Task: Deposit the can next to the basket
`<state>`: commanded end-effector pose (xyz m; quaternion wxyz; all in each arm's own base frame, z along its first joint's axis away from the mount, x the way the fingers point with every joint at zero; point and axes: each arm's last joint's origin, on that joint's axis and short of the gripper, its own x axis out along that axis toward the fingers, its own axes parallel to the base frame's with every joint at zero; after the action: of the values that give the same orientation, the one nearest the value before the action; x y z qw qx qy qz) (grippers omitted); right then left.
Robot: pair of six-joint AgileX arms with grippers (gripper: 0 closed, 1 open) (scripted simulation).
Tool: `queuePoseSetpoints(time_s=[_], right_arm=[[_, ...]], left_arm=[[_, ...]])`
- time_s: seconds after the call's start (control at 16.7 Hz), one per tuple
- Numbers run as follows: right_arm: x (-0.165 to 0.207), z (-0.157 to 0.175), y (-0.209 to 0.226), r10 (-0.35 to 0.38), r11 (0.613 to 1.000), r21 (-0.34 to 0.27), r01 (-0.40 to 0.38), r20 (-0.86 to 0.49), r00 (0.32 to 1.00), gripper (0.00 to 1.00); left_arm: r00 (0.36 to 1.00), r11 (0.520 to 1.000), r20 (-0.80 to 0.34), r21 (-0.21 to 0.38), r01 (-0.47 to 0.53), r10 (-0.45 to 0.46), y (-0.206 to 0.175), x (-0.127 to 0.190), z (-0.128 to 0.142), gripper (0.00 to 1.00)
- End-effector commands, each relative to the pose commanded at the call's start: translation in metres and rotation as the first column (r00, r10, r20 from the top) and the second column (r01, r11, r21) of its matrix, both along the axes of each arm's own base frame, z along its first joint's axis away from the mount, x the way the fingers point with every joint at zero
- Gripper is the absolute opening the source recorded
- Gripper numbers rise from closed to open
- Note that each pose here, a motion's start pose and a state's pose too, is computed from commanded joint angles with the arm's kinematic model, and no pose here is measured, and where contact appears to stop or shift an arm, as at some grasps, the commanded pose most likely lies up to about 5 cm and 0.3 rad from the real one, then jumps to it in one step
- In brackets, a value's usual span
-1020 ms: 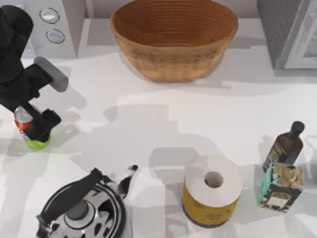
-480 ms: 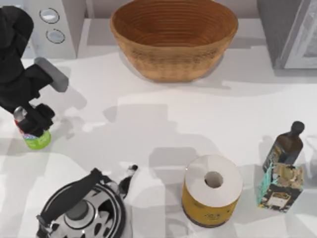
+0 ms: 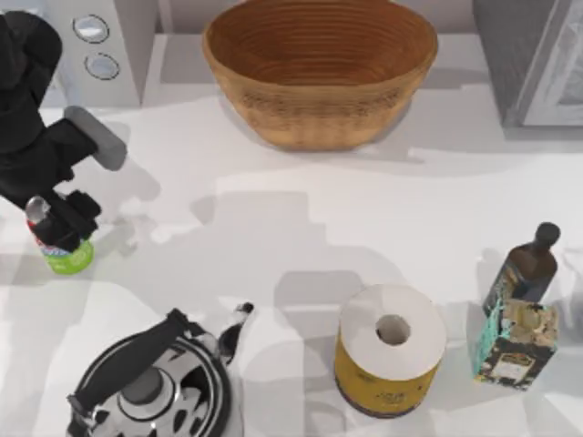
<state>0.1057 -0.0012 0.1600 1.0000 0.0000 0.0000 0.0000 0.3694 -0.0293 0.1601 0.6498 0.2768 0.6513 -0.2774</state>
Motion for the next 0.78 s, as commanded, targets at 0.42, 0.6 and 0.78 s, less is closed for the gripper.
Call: queuePoseSetpoints(time_s=[0.42,0.6,0.78], right_arm=[[0.000,0.000,0.000,0.000,1.000,0.000,0.000,0.000,1.000,1.00],[0.000,0.000,0.000,0.000,1.000,0.000,0.000,0.000,1.000,1.00],[0.000,0.000,0.000,0.000,1.000,0.000,0.000,0.000,1.000,1.00]], left_arm=[[1.000,1.000,0.002,-0.001,0.000,0.000,0.000,0.000,0.001,0.00],[0.999,0.999,0.036,-0.021,-0.027,0.028,-0.012,0.007,0.016,0.00],[0.989,0.994,0.117,-0.071,-0.082,0.089,-0.040,0.021,0.052,0.00]])
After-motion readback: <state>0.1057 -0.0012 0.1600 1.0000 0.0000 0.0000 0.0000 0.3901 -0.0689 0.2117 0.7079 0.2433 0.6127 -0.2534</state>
